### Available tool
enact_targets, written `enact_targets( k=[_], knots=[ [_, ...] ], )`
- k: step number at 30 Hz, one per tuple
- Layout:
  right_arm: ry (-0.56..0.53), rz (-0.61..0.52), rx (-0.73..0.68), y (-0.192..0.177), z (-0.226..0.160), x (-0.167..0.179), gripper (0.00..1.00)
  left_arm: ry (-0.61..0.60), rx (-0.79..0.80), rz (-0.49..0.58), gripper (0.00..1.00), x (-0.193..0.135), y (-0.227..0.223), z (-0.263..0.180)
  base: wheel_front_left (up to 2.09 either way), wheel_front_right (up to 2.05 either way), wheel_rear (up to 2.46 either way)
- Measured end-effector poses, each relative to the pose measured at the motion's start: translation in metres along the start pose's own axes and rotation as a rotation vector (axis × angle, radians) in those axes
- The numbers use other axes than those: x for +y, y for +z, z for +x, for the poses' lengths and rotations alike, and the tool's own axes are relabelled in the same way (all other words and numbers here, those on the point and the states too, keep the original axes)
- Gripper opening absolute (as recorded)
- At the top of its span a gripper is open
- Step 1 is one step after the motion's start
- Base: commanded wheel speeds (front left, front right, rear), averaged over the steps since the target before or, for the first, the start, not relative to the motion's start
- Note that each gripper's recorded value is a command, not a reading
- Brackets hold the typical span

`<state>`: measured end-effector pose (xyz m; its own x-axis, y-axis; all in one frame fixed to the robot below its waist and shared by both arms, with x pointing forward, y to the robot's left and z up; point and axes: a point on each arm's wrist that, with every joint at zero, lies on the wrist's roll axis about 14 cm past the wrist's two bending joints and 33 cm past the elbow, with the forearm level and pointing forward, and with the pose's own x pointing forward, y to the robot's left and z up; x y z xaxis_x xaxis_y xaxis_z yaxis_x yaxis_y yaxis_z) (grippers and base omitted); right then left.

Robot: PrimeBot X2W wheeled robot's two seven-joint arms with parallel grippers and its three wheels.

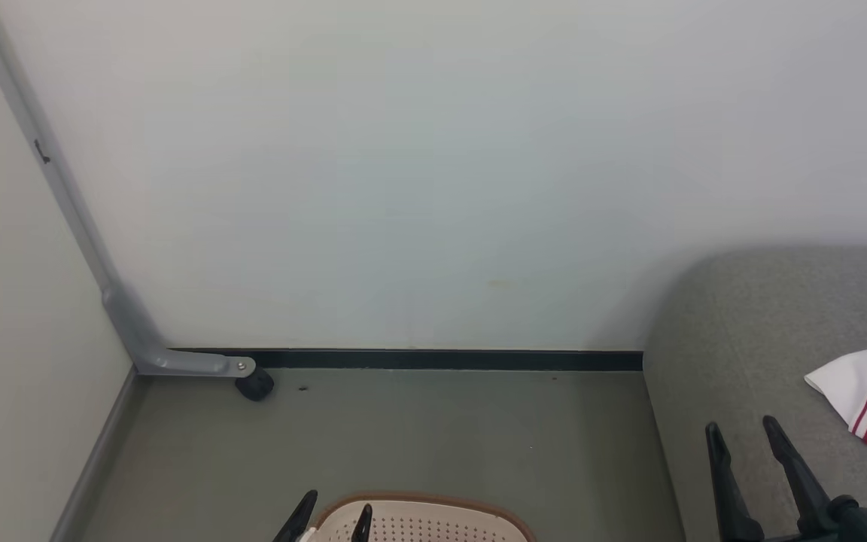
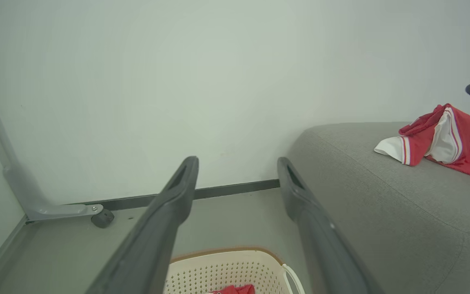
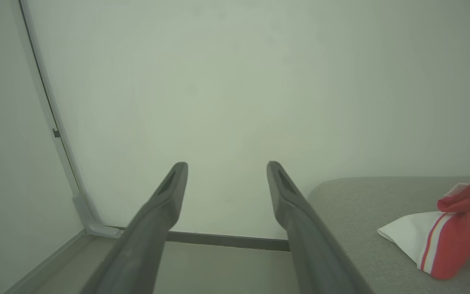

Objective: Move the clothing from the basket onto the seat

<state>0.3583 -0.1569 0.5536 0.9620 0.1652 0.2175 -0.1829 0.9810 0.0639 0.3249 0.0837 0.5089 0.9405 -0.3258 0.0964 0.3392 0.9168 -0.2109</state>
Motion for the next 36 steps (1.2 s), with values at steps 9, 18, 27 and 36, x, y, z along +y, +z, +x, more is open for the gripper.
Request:
enact_targets(
  k=[9,18,27,36],
  knots=[
    [0.066,0.036,0.056,-0.019,-0.006,0.031,1.00,0.138,0.013,0.013,1.00,0.034,-0.005,-0.022,0.00,0.00,0.00],
    [0.083,0.013,0.160,-0.050,-0.022,0.036,1.00,0.172,0.043,0.028,1.00,0.042,-0.014,-0.030,0.00,0.00,0.00],
    [0.083,0.004,0.201,-0.063,-0.025,0.034,1.00,0.193,0.068,0.025,1.00,0.046,-0.022,-0.033,0.00,0.00,0.00],
    [0.082,0.009,0.211,-0.066,-0.024,0.035,1.00,0.190,0.079,0.027,1.00,0.046,-0.026,-0.033,0.00,0.00,0.00]
  ],
)
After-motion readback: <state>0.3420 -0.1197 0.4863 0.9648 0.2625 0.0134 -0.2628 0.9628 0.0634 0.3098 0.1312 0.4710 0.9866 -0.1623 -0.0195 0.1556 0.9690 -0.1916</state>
